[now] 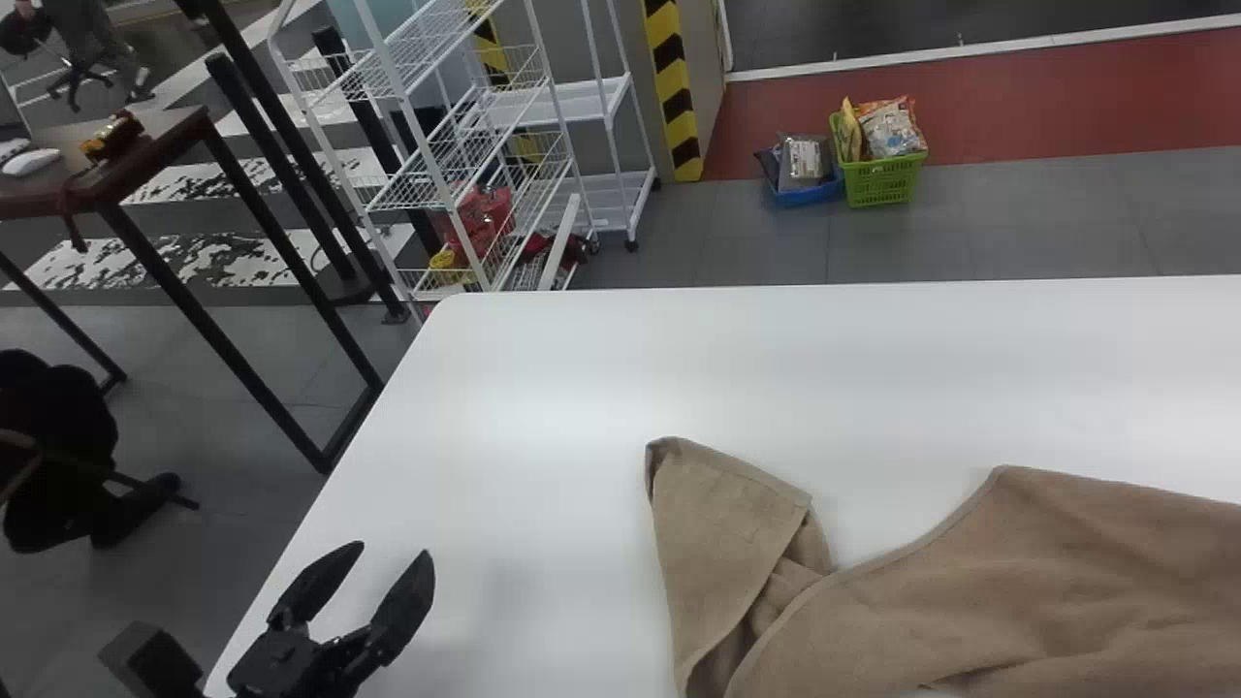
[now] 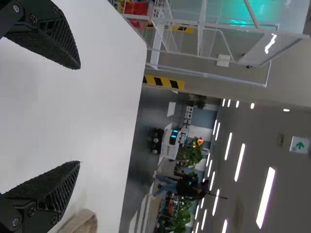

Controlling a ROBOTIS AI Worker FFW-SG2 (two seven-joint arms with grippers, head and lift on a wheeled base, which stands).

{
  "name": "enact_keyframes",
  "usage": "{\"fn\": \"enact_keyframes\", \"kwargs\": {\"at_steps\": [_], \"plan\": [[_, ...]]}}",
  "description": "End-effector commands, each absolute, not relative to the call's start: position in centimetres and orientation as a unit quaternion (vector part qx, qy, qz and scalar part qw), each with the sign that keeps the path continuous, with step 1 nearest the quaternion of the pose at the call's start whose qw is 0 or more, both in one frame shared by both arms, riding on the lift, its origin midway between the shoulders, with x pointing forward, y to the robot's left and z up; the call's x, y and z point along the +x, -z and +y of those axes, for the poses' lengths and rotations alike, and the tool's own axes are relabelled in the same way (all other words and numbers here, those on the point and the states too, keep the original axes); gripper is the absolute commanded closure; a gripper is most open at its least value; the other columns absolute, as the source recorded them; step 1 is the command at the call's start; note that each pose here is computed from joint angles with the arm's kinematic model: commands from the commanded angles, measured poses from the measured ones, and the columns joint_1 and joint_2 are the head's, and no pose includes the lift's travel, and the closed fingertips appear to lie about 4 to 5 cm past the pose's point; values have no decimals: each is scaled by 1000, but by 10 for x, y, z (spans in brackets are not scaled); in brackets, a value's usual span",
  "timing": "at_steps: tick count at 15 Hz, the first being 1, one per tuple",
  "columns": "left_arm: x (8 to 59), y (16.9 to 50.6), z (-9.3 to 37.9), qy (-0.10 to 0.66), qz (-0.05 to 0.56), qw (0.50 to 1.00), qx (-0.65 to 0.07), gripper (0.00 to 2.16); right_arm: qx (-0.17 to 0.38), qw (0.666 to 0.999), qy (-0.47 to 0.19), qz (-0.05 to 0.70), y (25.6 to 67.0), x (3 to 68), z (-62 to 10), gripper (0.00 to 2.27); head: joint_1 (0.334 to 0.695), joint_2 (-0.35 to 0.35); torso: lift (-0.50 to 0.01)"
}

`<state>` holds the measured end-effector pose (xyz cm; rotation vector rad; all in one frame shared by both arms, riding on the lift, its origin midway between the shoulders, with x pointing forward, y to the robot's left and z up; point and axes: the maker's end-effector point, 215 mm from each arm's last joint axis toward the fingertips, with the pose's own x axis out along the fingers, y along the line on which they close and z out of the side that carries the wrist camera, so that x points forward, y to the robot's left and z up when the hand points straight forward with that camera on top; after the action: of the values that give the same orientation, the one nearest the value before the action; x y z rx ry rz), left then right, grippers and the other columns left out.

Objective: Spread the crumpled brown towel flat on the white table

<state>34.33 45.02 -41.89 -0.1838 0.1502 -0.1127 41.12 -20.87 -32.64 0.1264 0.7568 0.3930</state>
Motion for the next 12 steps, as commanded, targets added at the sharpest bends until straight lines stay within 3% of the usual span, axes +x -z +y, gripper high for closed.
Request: {"fn": "enact_keyframes", "kwargs": {"at_steps": [1,6,12], "plan": [[345,419,450,57,76,991,-92,124,82,896,-217,378,337,420,-189,90,695,350,-123],[344,418,452,55,75,992,-90,124,85,882,-197,420,376,463,-180,93,695,350,-123],[339,417,461,48,72,992,-90,124,103,889,-169,414,360,512,-204,103,695,340,-123]]}}
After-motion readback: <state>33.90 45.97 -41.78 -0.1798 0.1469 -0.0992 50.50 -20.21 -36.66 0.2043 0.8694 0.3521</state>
